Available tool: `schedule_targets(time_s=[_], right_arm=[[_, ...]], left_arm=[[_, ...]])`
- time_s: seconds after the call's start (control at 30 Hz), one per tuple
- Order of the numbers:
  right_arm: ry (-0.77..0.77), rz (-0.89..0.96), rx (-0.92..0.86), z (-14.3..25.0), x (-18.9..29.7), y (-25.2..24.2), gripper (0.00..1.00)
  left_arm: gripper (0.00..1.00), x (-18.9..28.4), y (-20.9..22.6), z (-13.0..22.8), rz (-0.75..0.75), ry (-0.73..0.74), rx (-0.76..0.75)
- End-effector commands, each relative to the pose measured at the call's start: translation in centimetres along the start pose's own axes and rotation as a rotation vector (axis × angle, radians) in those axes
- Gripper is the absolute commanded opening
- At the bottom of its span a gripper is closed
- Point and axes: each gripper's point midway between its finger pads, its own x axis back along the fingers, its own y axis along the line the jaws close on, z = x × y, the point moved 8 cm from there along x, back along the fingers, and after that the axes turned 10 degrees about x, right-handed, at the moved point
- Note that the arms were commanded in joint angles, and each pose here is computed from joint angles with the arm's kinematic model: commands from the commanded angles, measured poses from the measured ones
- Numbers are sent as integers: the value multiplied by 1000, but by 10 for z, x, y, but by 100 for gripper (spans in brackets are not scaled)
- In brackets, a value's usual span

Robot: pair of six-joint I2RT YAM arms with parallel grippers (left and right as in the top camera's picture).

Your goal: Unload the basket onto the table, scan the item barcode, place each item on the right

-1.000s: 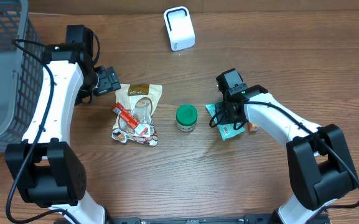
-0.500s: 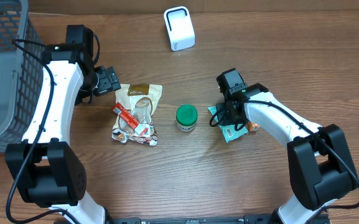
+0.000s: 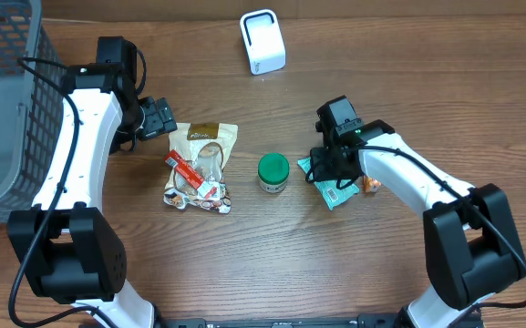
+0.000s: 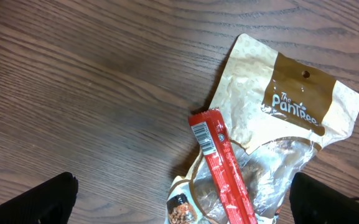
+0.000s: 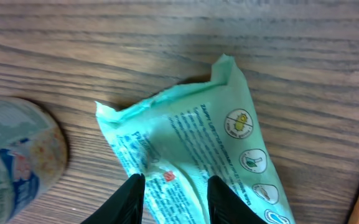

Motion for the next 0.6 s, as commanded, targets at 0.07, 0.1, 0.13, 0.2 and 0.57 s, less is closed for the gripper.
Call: schedule_targets(time_s=[0.07,0.1,0.13,0.2,0.57], right_arm=[[-50,-168,38,-10,21,22,31],[-37,-197,33,-8,21,24,31],[-27,-211,31,-6,21,25,28],[-12,-213,18,-3,21,25,23],[7,-197,-5,8,2,21,11]], left_arm=[[100,6,-1,-3,9,-23,-14],[100,6,-1,-3,9,-23,-14],[100,6,-1,-3,9,-23,-14],[100,6,-1,-3,9,-23,-14],[100,6,-1,-3,8,-23,-14]])
